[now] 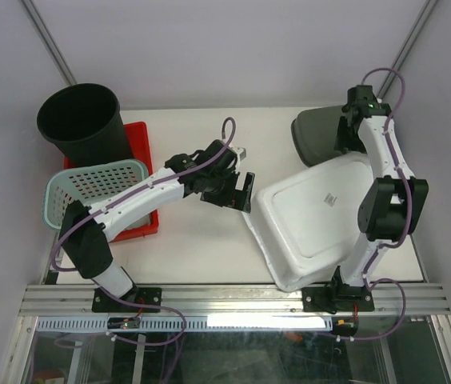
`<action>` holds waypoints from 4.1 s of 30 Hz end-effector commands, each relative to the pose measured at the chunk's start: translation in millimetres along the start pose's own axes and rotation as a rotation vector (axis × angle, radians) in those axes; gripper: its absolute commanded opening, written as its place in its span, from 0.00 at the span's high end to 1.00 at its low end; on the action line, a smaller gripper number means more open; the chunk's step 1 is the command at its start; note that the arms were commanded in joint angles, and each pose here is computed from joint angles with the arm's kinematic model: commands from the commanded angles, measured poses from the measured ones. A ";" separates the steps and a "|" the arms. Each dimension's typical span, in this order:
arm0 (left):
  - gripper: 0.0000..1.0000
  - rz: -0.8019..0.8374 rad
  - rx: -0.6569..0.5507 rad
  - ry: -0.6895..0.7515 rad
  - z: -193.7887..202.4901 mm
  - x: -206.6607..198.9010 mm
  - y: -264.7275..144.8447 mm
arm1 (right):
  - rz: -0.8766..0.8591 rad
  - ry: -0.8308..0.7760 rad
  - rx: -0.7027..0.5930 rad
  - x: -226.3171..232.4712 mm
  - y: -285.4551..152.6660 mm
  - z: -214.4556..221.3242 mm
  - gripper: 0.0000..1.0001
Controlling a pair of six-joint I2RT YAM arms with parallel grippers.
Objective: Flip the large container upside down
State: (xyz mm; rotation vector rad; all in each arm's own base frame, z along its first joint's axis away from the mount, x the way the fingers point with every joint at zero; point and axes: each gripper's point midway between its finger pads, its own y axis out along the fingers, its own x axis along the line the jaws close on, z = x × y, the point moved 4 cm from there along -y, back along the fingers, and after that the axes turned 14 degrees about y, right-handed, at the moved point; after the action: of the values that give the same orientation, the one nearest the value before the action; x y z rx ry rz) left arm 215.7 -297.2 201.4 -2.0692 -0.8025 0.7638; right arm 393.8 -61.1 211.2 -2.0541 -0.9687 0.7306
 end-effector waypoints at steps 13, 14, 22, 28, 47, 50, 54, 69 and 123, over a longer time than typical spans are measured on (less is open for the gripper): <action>0.01 0.182 -0.085 0.048 -52.0 -28.9 26.1 | -0.084 0.270 -0.163 -78.0 -98.8 16.1 0.09; 0.01 0.186 -0.077 0.044 -47.7 -28.7 25.3 | -0.122 0.287 -0.180 -76.2 -105.9 14.1 0.09; 0.01 0.255 0.023 0.000 -20.9 -33.8 31.4 | -0.393 0.415 -0.301 -67.8 -152.6 19.8 0.09; 0.01 0.445 -0.021 0.038 -59.3 -67.7 54.0 | -0.588 0.543 -0.335 -61.7 -176.8 42.6 0.09; 0.01 0.528 -0.313 -0.038 -162.9 -20.9 8.2 | -0.742 0.415 -0.348 -66.2 -213.1 70.5 0.10; 0.01 0.400 -0.419 -0.059 -169.5 24.6 -39.8 | -0.873 0.355 -0.277 -46.7 -215.3 80.9 0.14; 0.01 0.134 -0.532 -0.035 -184.6 68.6 -101.4 | -0.907 0.311 -0.122 -8.2 -200.4 107.6 0.20; 0.01 -0.636 -0.404 -0.423 -111.5 225.5 -184.2 | -0.708 -0.148 0.111 102.1 -161.1 227.2 0.30; 0.61 -0.637 -0.090 -0.346 37.4 195.3 -93.9 | -0.640 -0.050 -0.121 97.7 -176.4 174.3 0.36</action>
State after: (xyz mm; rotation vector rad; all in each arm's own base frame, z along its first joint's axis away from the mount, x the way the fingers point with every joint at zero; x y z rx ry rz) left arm 273.0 -83.7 200.6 -1.4724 -1.5778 0.7541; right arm 245.3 160.9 214.2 -1.6586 -1.5727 0.4955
